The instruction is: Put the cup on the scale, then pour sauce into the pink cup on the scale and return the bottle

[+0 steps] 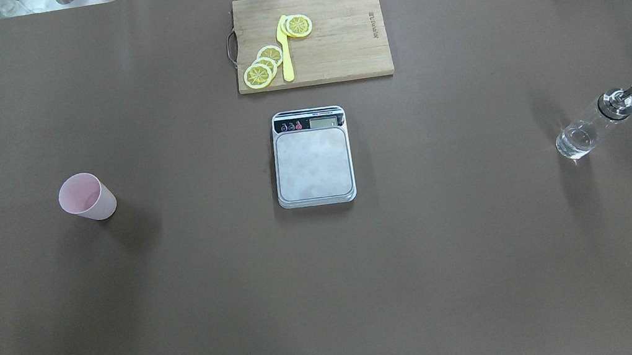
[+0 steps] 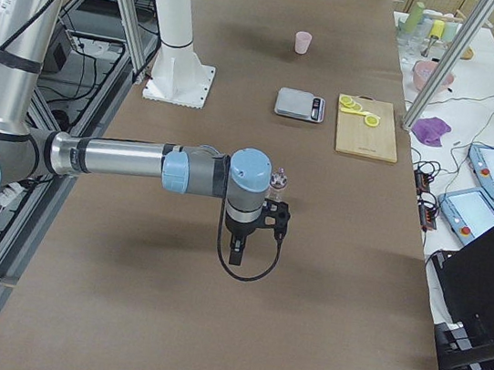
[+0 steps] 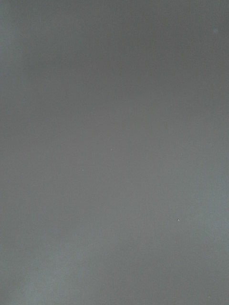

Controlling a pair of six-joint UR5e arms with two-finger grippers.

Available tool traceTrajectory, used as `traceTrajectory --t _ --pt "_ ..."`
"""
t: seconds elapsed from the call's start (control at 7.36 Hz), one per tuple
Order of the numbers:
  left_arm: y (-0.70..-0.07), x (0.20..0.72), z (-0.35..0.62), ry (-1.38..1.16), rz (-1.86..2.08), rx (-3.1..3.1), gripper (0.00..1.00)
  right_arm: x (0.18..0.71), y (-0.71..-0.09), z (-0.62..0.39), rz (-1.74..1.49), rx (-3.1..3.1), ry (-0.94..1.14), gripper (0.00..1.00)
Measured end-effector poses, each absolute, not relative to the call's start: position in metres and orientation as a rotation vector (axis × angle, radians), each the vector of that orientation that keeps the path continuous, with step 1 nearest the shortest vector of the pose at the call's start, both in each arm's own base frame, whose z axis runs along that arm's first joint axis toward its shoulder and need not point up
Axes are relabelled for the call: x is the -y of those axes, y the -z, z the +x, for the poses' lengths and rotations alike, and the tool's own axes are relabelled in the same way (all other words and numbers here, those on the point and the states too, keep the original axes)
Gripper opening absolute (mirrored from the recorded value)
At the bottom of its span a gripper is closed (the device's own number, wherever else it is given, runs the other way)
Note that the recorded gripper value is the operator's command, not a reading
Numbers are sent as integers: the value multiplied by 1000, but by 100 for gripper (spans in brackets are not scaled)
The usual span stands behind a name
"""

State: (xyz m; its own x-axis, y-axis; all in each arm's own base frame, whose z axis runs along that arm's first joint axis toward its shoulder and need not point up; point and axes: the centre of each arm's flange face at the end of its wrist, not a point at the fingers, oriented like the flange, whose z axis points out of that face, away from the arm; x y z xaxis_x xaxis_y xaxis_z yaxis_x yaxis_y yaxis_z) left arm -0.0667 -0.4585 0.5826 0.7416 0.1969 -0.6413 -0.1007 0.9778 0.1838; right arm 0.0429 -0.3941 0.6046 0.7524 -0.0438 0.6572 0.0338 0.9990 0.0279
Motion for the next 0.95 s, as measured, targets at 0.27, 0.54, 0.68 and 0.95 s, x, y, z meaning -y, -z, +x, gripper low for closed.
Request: traceTrajectory --t 0.27,0.54,0.68,0.95 --pt "-581 458 -66 -167 143 -716 98 394 -604 43 15 718 42 100" --pt "-579 458 -66 -169 146 -716 98 395 -603 43 18 718 43 100" --pt "-578 458 -65 -170 148 -716 98 396 -601 43 21 718 45 100" --pt "-571 461 -65 -179 170 -714 98 400 -596 42 32 719 49 100"
